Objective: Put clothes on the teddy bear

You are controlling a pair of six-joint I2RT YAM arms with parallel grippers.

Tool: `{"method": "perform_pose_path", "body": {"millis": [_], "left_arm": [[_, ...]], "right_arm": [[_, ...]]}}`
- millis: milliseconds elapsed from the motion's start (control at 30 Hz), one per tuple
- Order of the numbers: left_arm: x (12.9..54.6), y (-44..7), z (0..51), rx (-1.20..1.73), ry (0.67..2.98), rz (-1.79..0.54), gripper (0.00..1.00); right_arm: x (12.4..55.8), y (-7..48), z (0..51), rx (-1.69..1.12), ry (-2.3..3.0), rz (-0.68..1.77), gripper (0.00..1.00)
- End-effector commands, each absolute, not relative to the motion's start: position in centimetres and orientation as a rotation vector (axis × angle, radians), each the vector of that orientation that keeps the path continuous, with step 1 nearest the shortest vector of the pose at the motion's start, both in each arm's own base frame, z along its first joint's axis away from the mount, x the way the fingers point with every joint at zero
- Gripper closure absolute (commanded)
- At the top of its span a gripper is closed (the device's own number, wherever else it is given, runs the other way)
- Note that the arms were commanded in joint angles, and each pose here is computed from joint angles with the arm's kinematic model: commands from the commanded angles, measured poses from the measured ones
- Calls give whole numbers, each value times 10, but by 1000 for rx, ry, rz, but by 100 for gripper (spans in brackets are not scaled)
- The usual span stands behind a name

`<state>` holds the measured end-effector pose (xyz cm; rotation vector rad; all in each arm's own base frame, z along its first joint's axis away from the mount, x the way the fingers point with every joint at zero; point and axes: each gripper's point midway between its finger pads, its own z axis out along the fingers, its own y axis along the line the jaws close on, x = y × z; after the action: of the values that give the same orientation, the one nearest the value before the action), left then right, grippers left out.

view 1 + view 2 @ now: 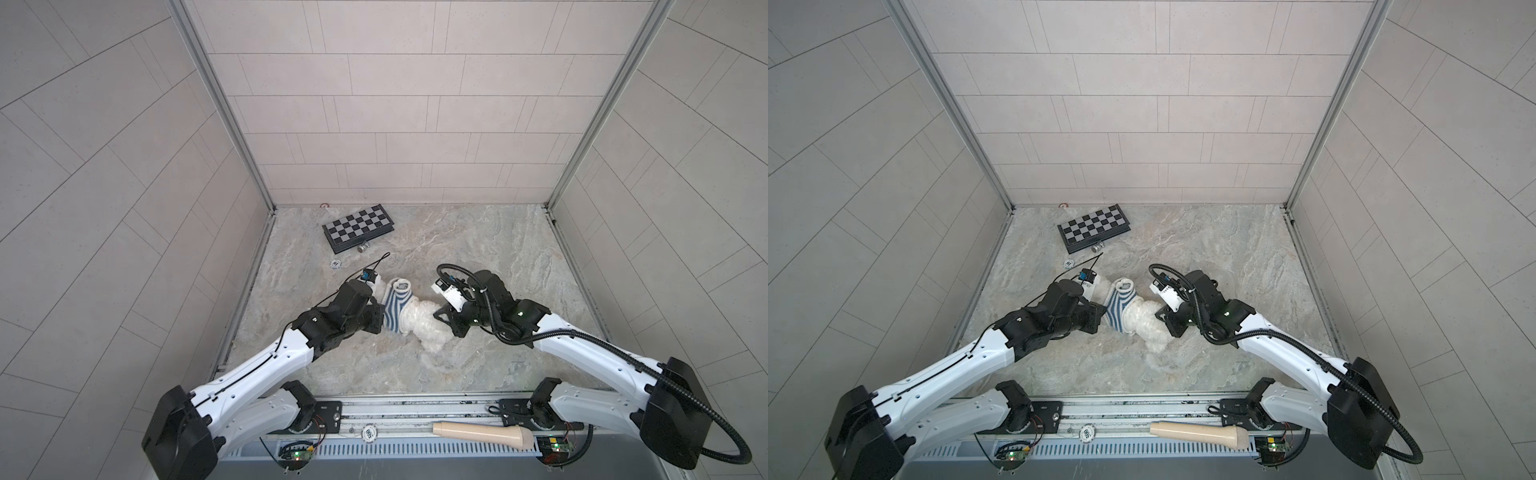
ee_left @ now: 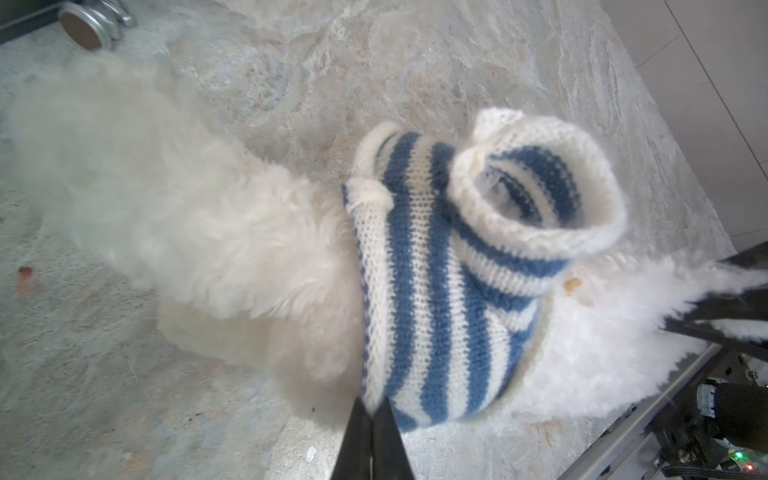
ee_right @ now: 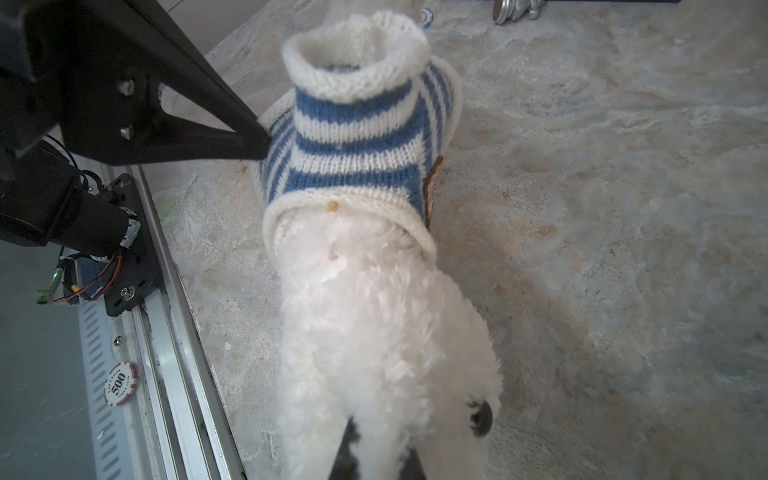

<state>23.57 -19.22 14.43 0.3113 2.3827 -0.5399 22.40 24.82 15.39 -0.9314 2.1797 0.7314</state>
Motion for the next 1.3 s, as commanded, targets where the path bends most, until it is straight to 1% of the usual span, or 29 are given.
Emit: {"method": "perform_pose_path", "body": {"millis": [0, 167, 333, 500, 600, 700, 800, 867, 1000, 1067, 1133, 1267], "left_arm": [[240, -162, 138, 244, 2397, -419, 100], [243, -146, 144, 205, 2373, -374, 100], [245, -146, 146, 230, 2365, -374, 100], [249, -129, 143, 270, 2354, -219, 100], [251, -128, 146, 286, 2351, -193, 100], [252, -133, 146, 290, 2349, -219, 100], [252, -149, 144, 318, 2345, -303, 100], [249, -169, 145, 367, 2333, -402, 100], [236, -204, 155, 426, 2269, -621, 100], [232, -211, 157, 433, 2266, -677, 95], [229, -210, 152, 435, 2296, -675, 91], [226, -198, 146, 415, 2335, -613, 76]], "right_arm": [[222, 236, 152, -937, 2196, 681, 100], [220, 232, 153, -941, 2200, 663, 100], [219, 232, 157, -946, 2194, 665, 100], [218, 229, 159, -948, 2195, 651, 100], [217, 229, 161, -953, 2193, 651, 100], [217, 230, 164, -958, 2185, 658, 100], [217, 234, 167, -975, 2162, 678, 100], [218, 235, 170, -987, 2146, 680, 100], [214, 241, 177, -1097, 2043, 660, 100], [217, 241, 182, -1123, 1978, 624, 100], [219, 243, 188, -1161, 1907, 592, 100], [222, 247, 199, -1224, 1745, 501, 100]]}}
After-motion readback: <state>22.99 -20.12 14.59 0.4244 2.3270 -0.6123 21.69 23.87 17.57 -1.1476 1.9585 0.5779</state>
